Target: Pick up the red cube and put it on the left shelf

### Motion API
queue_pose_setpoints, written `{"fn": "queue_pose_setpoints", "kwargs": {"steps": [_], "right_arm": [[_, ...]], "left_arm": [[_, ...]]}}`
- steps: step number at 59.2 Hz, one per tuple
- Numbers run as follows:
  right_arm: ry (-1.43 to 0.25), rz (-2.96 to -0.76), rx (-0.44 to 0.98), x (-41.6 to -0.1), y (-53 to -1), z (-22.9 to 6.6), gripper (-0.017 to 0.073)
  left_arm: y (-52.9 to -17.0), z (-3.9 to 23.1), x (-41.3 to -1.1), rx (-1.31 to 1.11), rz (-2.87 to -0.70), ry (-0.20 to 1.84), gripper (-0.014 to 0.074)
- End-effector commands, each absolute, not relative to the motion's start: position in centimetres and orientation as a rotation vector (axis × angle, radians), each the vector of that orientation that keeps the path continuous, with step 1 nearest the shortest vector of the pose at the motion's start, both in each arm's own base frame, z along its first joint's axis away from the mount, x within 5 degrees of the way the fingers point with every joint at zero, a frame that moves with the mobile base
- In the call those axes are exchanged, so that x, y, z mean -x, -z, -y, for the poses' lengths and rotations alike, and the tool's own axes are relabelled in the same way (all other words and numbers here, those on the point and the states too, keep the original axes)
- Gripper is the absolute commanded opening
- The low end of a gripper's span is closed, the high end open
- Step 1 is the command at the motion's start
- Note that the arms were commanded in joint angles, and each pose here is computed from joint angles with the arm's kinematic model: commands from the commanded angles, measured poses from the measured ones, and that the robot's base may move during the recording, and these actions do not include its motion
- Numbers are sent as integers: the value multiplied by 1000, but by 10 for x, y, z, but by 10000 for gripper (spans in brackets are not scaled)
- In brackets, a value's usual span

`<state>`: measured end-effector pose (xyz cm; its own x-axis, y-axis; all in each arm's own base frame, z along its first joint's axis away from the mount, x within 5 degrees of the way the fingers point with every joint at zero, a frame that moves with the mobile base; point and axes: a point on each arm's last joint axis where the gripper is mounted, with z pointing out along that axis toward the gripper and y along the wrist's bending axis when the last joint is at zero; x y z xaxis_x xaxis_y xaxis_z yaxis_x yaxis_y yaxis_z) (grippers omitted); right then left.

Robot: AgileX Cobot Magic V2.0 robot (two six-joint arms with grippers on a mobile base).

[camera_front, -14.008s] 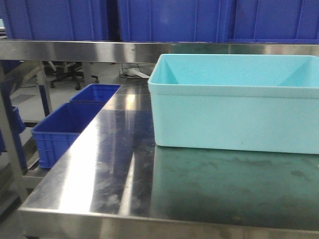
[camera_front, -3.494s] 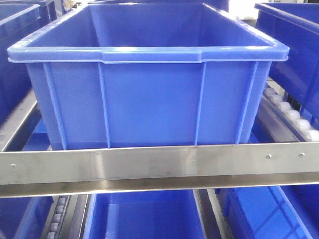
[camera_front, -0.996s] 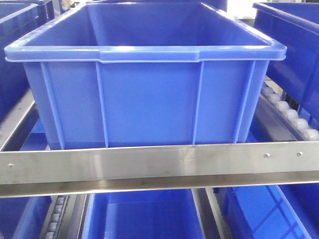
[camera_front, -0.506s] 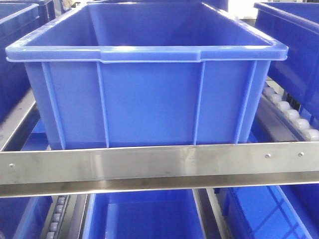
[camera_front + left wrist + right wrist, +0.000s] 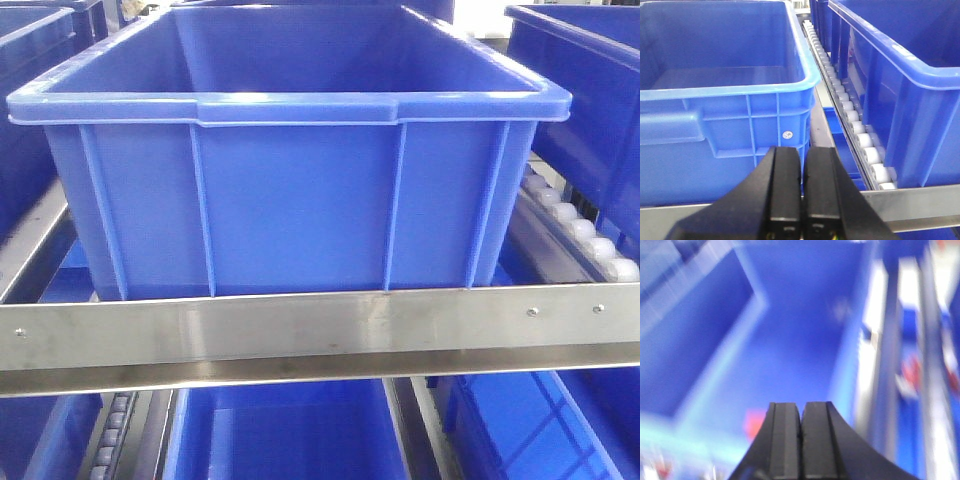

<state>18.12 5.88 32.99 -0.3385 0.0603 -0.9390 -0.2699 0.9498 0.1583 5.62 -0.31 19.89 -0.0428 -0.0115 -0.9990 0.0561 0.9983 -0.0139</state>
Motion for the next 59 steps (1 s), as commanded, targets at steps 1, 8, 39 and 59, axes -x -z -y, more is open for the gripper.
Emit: {"fn": "queue_pose_setpoints", "kwargs": {"steps": [1, 8, 39, 59], "right_arm": [[-317, -1760, 105, -168, -330, -47, 54], [-272, -1750, 51, -148, -299, -32, 54], [-106, -1566, -137, -80, -218, 2, 54], [-92, -1473, -108, -56, -210, 1, 54]], "left_arm": [[-200, 4, -56, -35, -1531, 66, 102], [-200, 4, -56, -35, -1531, 66, 102], [-200, 4, -56, -35, -1531, 66, 102], [-200, 4, -56, -35, -1531, 66, 102]]}}
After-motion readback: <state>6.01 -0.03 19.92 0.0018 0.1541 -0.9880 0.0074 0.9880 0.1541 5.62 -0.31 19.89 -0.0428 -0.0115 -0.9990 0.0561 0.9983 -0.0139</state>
